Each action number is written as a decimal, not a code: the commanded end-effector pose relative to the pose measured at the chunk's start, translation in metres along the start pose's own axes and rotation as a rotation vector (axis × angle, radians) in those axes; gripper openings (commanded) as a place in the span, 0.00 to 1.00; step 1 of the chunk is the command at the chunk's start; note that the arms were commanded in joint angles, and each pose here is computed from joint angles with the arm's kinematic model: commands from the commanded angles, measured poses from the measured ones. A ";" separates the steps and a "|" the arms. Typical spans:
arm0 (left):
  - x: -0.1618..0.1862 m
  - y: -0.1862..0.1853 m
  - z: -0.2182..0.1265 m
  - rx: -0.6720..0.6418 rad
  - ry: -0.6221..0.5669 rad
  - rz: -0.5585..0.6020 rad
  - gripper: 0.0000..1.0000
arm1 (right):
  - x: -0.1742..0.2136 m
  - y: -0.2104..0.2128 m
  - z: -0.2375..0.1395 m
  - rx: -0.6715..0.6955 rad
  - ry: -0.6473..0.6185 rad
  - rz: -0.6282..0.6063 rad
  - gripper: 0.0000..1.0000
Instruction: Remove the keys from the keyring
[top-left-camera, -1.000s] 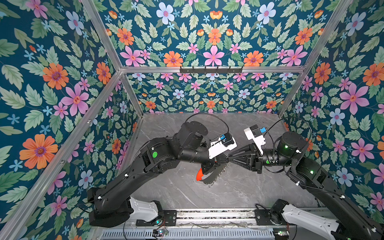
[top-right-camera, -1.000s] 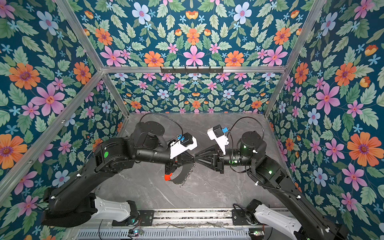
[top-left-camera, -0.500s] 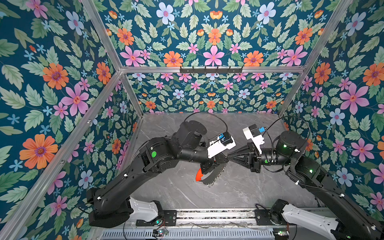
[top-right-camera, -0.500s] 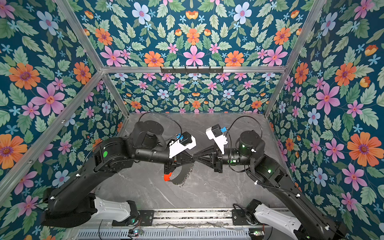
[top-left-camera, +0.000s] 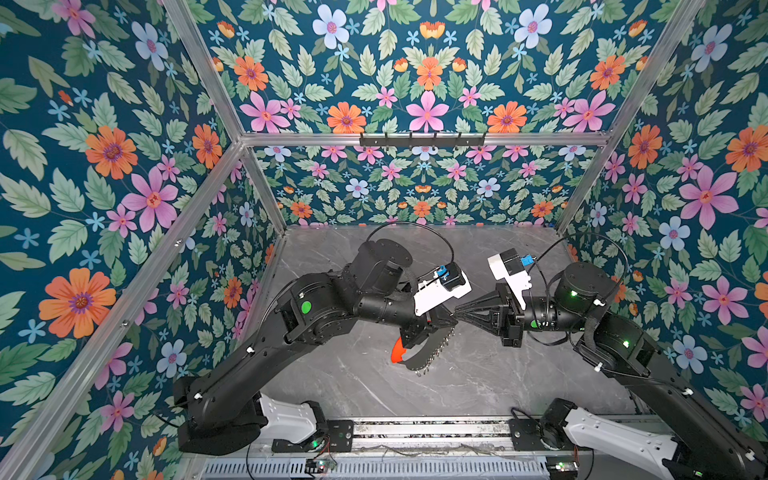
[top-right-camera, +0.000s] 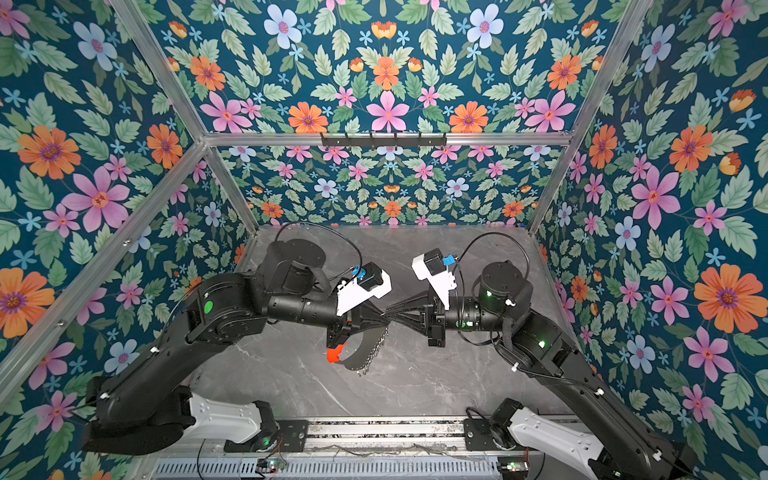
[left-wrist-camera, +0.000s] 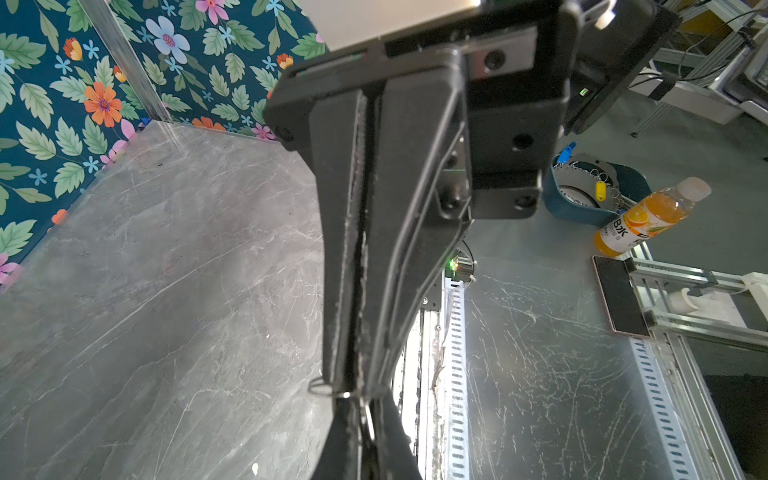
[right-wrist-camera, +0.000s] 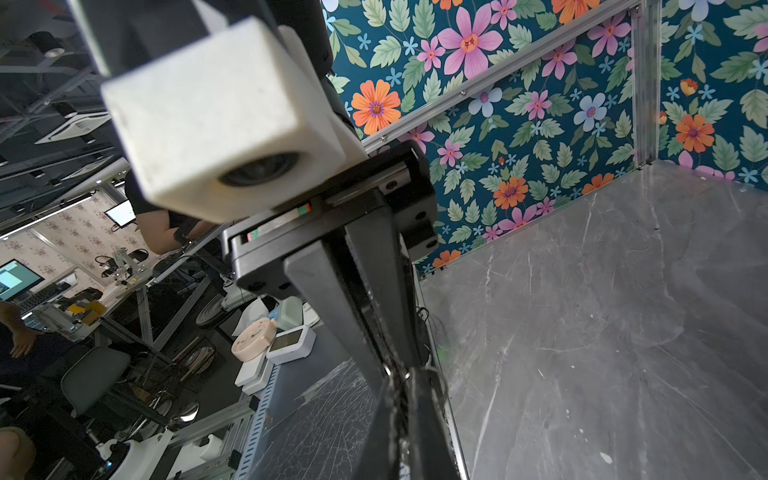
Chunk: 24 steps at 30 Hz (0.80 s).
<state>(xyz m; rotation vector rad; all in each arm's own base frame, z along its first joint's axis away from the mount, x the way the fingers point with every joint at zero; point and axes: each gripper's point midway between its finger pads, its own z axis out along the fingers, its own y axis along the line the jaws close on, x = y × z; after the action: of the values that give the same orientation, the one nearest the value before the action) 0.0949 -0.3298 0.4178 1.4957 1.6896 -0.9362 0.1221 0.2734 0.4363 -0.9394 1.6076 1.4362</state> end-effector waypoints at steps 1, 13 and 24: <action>-0.022 0.006 0.000 -0.024 -0.084 0.037 0.00 | 0.005 0.006 0.001 -0.031 0.023 0.021 0.00; -0.016 0.008 0.002 -0.028 -0.064 0.022 0.02 | -0.001 0.006 -0.001 -0.023 -0.006 0.022 0.00; -0.013 0.007 0.001 -0.030 -0.054 0.010 0.18 | -0.002 0.004 -0.002 0.001 -0.008 0.032 0.00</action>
<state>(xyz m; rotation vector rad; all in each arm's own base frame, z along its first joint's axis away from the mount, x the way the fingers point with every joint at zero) 0.0968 -0.3296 0.4147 1.4917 1.7052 -0.9309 0.1247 0.2724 0.4346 -0.9029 1.6377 1.4279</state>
